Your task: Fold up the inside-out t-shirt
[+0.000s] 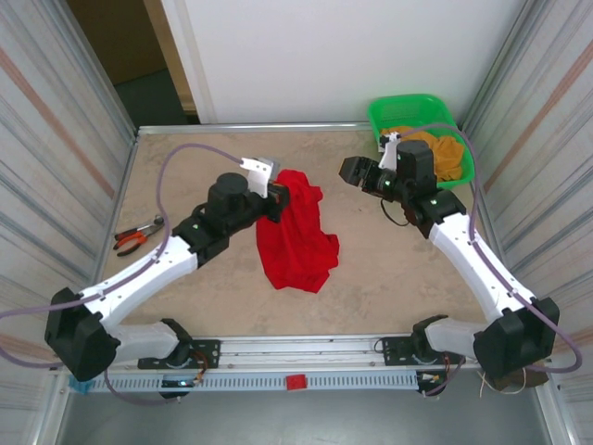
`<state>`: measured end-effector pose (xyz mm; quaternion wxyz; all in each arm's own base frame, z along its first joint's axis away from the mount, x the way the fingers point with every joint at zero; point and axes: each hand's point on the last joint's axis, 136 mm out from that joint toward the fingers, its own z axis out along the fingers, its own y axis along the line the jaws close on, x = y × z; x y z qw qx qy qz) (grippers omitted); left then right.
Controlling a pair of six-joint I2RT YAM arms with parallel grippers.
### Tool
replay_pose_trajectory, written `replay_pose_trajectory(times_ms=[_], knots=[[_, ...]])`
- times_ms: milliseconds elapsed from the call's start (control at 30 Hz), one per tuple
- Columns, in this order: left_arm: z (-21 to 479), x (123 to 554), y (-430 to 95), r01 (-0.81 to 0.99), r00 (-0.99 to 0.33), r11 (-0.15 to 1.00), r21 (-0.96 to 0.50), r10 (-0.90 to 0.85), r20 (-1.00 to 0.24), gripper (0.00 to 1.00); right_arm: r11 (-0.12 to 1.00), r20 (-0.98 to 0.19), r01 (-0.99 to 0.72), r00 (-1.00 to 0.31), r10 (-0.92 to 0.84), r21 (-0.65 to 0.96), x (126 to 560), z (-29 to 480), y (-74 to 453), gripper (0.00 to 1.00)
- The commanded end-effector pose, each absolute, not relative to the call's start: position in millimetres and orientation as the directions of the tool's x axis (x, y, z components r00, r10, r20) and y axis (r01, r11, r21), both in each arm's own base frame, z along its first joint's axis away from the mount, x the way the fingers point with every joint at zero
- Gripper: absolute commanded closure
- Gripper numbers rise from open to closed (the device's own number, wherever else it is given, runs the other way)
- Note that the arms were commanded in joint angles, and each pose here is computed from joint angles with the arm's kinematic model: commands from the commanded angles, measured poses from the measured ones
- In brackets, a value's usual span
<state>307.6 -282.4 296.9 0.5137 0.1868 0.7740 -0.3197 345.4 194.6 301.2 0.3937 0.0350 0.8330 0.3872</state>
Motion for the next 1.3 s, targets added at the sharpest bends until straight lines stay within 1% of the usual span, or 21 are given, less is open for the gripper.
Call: replay_pose_trajectory(times_ms=[0, 67, 167, 333, 433, 533, 600, 667, 733, 767, 833, 867, 900, 933, 967, 1000, 1033, 1067, 1167, 1233, 1267], knots=[[320, 290, -295, 0.669, -0.474, 0.626, -0.400, -0.055, -0.879, 1.00, 0.682, -0.708, -0.404, -0.665, 0.239, 0.610, 313, 309, 218, 0.32], [325, 290, -300, 0.674, -0.492, 0.612, -0.414, -0.047, -0.869, 1.00, 0.682, -0.738, -0.463, -0.653, 0.170, 0.566, 292, 293, 232, 0.31], [327, 293, -305, 0.661, -0.526, 0.608, -0.440, -0.043, -0.849, 1.00, 0.684, -0.766, -0.509, -0.632, 0.116, 0.523, 272, 274, 245, 0.30], [322, 298, -308, 0.625, -0.571, 0.622, -0.472, -0.048, -0.820, 1.00, 0.686, -0.813, -0.569, -0.580, 0.055, 0.452, 250, 266, 263, 0.26], [317, 298, -312, 0.615, -0.591, 0.624, -0.482, -0.040, -0.806, 1.00, 0.700, -0.831, -0.580, -0.555, 0.035, 0.416, 247, 268, 270, 0.23], [314, 299, -315, 0.608, -0.601, 0.632, -0.481, -0.029, -0.799, 1.00, 0.714, -0.831, -0.573, -0.556, 0.023, 0.403, 255, 265, 277, 0.22], [316, 297, -318, 0.617, -0.601, 0.622, -0.483, -0.023, -0.799, 1.00, 0.756, -0.830, -0.534, -0.557, 0.023, 0.379, 266, 260, 274, 0.23], [318, 293, -320, 0.623, -0.604, 0.613, -0.486, -0.017, -0.797, 1.00, 0.802, -0.833, -0.484, -0.553, 0.029, 0.349, 281, 254, 267, 0.26], [320, 290, -320, 0.631, -0.606, 0.602, -0.489, -0.011, -0.795, 1.00, 0.838, -0.825, -0.413, -0.560, 0.074, 0.356, 298, 248, 251, 0.35], [319, 289, -320, 0.632, -0.610, 0.599, -0.491, -0.006, -0.792, 1.00, 0.840, -0.819, -0.393, -0.565, 0.100, 0.374, 304, 247, 245, 0.42], [318, 284, -322, 0.638, -0.620, 0.583, -0.502, 0.004, -0.784, 1.00, 0.830, -0.800, -0.362, -0.578, 0.157, 0.425, 314, 246, 235, 0.61], [319, 282, -322, 0.642, -0.622, 0.575, -0.507, 0.005, -0.783, 1.00, 0.824, -0.794, -0.359, -0.584, 0.168, 0.438, 316, 245, 232, 0.67], [318, 281, -323, 0.644, -0.625, 0.570, -0.510, 0.008, -0.780, 1.00, 0.823, -0.788, -0.355, -0.592, 0.170, 0.444, 319, 244, 231, 0.70], [318, 280, -323, 0.644, -0.628, 0.567, -0.513, 0.010, -0.778, 1.00, 0.821, -0.785, -0.357, -0.597, 0.167, 0.446, 320, 243, 232, 0.69], [318, 279, -324, 0.645, -0.630, 0.564, -0.516, 0.009, -0.777, 1.00, 0.818, -0.784, -0.363, -0.599, 0.162, 0.447, 320, 243, 233, 0.67], [318, 279, -324, 0.646, -0.629, 0.560, -0.518, 0.008, -0.777, 1.00, 0.811, -0.781, -0.372, -0.605, 0.155, 0.451, 320, 242, 236, 0.59], [318, 280, -325, 0.645, -0.631, 0.560, -0.521, 0.005, -0.775, 1.00, 0.804, -0.775, -0.382, -0.615, 0.148, 0.457, 319, 240, 240, 0.49], [318, 280, -325, 0.645, -0.632, 0.557, -0.523, 0.004, -0.775, 1.00, 0.796, -0.771, -0.392, -0.621, 0.141, 0.461, 317, 239, 243, 0.46], [319, 281, -327, 0.643, -0.635, 0.555, -0.528, 0.001, -0.772, 1.00, 0.776, -0.762, -0.424, -0.637, 0.111, 0.467, 310, 233, 254, 0.44], [321, 280, -329, 0.647, -0.638, 0.544, -0.535, 0.002, -0.770, 1.00, 0.776, -0.756, -0.430, -0.649, 0.089, 0.461, 306, 226, 259, 0.45], [323, 280, -330, 0.649, -0.640, 0.537, -0.539, 0.002, -0.768, 1.00, 0.778, -0.752, -0.430, -0.654, 0.083, 0.459, 306, 223, 261, 0.47]])
